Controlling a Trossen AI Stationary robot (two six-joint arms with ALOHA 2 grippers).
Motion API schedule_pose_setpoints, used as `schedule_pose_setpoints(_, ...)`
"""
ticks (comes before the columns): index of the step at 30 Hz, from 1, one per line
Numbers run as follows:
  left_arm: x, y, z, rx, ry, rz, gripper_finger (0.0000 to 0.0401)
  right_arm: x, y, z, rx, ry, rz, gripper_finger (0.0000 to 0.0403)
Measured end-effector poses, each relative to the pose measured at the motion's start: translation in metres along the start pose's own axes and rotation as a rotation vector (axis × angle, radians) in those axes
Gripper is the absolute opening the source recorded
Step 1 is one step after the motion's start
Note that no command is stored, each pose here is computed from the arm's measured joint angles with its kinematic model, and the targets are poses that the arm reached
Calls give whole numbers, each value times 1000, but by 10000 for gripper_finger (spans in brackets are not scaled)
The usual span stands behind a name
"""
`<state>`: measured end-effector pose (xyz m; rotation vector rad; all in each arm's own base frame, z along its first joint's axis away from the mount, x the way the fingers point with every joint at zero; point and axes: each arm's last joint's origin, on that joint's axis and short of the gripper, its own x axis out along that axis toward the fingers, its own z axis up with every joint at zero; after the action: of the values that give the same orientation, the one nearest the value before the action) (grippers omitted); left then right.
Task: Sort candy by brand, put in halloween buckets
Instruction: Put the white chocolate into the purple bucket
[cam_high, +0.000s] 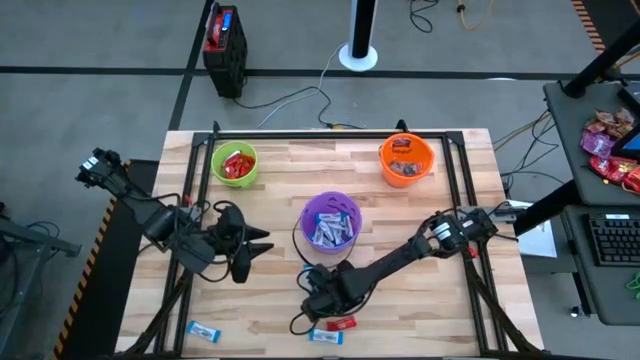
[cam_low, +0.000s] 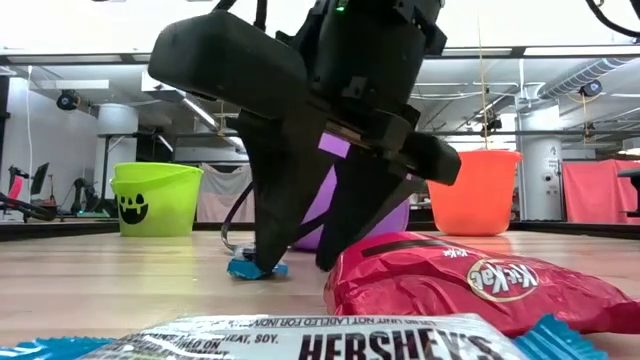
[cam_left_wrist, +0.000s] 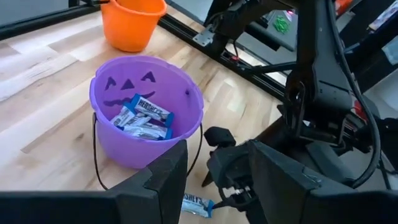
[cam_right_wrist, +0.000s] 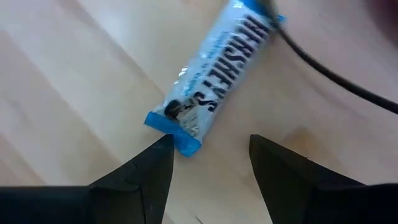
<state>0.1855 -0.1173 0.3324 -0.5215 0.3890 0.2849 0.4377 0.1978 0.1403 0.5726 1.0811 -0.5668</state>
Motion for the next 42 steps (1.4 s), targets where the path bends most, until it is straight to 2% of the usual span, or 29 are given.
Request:
schedule_pose_setpoints(3, -2, 0, 1, -4, -1, -6, 157, -11, 1, 5, 39, 8, -21, 203)
schedule_pose_setpoints(8, -2, 1, 2, 16, 0, -5, 157, -28, 8, 20, 104, -17, 36, 203)
schedule_pose_setpoints(17, -2, 1, 2, 31, 1, -5, 157, -11, -3, 32, 210, -19, 11, 203)
schedule_pose_setpoints(20, -2, 1, 1, 33, 2, -3, 157, -6, -3, 37, 235, -4, 44, 204)
schedule_pose_setpoints(25, -2, 1, 1, 33, 2, -3, 157, -1, -7, 36, 255, 9, 29, 220)
schedule_pose_setpoints(28, -2, 1, 1, 34, 2, -3, 157, 3, -10, 33, 256, 10, 17, 235)
schedule_pose_setpoints(34, -2, 1, 2, 38, -3, 2, 157, 12, -9, 30, 221, -7, 77, 246)
schedule_pose_setpoints(38, -2, 1, 2, 38, -6, 4, 157, 15, -10, 25, 144, -16, 68, 235)
schedule_pose_setpoints(42, -2, 1, 2, 39, -6, 4, 157, 16, -11, 20, 98, -12, 59, 203)
